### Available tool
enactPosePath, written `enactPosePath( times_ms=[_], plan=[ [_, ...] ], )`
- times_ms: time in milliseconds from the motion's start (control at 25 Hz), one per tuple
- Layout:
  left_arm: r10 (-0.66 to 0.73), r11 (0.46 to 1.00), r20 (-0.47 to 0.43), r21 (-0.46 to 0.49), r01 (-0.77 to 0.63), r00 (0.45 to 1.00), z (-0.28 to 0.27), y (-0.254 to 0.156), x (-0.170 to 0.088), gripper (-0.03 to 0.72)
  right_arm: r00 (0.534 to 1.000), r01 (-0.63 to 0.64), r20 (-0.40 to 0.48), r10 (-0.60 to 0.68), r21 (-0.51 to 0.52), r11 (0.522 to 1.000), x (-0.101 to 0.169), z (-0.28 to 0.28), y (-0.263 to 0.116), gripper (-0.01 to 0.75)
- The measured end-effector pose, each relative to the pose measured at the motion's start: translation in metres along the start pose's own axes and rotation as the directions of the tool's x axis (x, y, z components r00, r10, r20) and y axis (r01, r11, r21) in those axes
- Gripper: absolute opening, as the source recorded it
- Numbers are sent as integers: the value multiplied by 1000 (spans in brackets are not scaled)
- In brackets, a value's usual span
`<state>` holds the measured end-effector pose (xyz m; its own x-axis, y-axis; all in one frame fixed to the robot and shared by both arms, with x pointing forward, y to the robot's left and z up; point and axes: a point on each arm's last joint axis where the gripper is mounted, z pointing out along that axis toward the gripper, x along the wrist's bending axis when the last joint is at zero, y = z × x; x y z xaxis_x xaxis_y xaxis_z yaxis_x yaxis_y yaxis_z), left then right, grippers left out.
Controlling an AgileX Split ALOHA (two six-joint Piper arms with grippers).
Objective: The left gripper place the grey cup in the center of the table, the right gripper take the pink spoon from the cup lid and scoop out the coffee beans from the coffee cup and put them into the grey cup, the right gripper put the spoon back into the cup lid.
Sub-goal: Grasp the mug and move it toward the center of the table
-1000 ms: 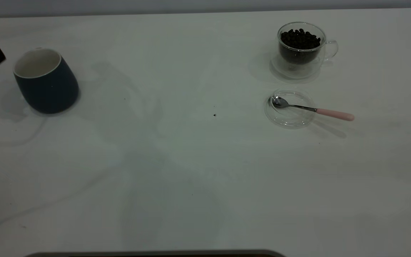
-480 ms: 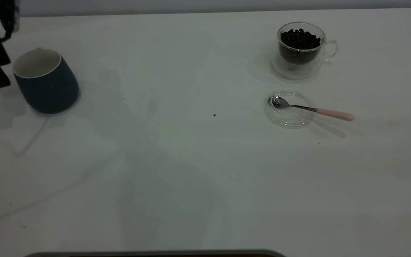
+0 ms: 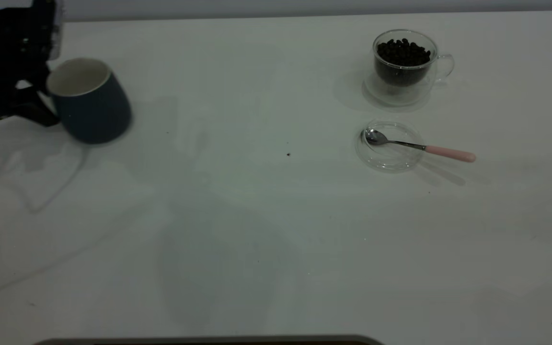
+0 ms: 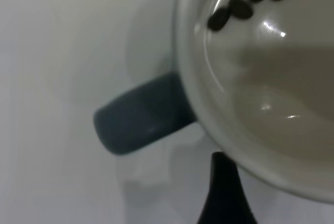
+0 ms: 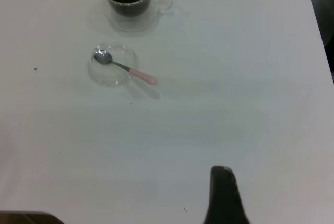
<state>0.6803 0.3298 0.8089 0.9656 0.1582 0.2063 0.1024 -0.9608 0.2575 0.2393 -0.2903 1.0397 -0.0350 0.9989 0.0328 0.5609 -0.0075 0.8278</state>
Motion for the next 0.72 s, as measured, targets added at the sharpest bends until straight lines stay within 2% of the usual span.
enactPosePath(
  times_ms=[240,480,720],
  plan=[
    [63,997,-26,-49,-64,998,5,32,2,586,1000,0,0,0,0,1000,0,0,0,556],
    [158,985,-14,-68,-159,987,13,66,-4,586,1000,0,0,0,0,1000,0,0,0,556],
    [137,983,-27,-119,-139,990,18,94,-9,586,1000,0,0,0,0,1000,0,0,0,556]
  ],
)
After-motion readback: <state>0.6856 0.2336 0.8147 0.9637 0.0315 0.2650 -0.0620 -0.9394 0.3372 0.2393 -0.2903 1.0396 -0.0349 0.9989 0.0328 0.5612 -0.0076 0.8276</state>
